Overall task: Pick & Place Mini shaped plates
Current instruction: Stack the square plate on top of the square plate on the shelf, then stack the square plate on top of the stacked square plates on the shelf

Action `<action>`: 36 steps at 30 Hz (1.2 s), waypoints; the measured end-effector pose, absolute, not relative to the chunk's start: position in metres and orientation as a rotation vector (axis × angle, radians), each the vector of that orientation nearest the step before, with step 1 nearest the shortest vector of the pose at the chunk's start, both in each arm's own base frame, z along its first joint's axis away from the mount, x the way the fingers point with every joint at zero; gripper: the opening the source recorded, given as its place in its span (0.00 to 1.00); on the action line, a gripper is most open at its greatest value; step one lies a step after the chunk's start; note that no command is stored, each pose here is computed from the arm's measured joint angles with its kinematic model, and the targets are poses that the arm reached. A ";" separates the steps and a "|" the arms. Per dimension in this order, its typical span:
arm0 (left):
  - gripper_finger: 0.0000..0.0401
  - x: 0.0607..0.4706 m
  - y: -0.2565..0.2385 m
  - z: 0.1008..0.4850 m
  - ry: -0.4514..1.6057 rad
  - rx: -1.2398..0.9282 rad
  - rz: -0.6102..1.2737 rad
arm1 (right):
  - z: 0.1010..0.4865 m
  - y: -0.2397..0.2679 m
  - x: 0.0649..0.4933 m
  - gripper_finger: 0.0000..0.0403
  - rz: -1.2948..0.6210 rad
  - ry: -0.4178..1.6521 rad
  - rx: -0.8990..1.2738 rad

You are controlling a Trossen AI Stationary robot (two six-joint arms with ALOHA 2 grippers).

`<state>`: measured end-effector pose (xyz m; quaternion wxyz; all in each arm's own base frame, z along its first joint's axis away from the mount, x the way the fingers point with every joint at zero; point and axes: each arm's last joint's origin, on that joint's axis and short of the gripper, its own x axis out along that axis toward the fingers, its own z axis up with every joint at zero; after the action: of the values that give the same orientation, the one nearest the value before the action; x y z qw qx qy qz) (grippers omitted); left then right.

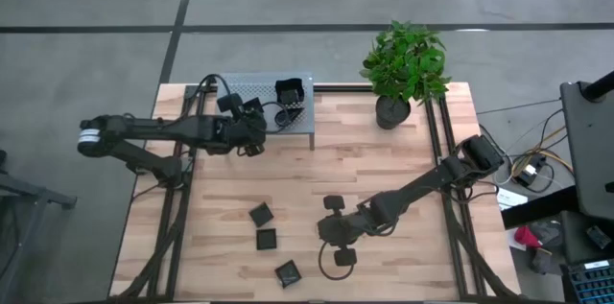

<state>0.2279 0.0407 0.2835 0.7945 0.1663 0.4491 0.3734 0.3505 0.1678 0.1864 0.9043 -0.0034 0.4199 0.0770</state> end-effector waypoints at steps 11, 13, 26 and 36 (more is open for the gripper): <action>0.06 0.228 0.041 0.277 1.009 0.380 0.800 | 0.186 0.168 0.351 0.14 0.159 0.867 -0.006; 0.12 0.227 0.041 0.274 1.018 0.384 0.799 | 0.186 0.168 0.351 0.14 0.159 0.867 -0.006; 0.29 0.229 0.025 0.278 0.953 0.252 0.696 | 0.186 0.168 0.351 0.14 0.160 0.866 -0.009; 0.29 0.233 -0.021 0.261 0.961 -0.110 0.223 | 0.185 0.167 0.350 0.14 0.159 0.872 -0.010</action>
<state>0.2334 -0.0214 0.2613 0.8794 -0.0527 0.4610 0.1068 0.3498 0.1673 0.1849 0.9034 -0.0048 0.4218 0.0767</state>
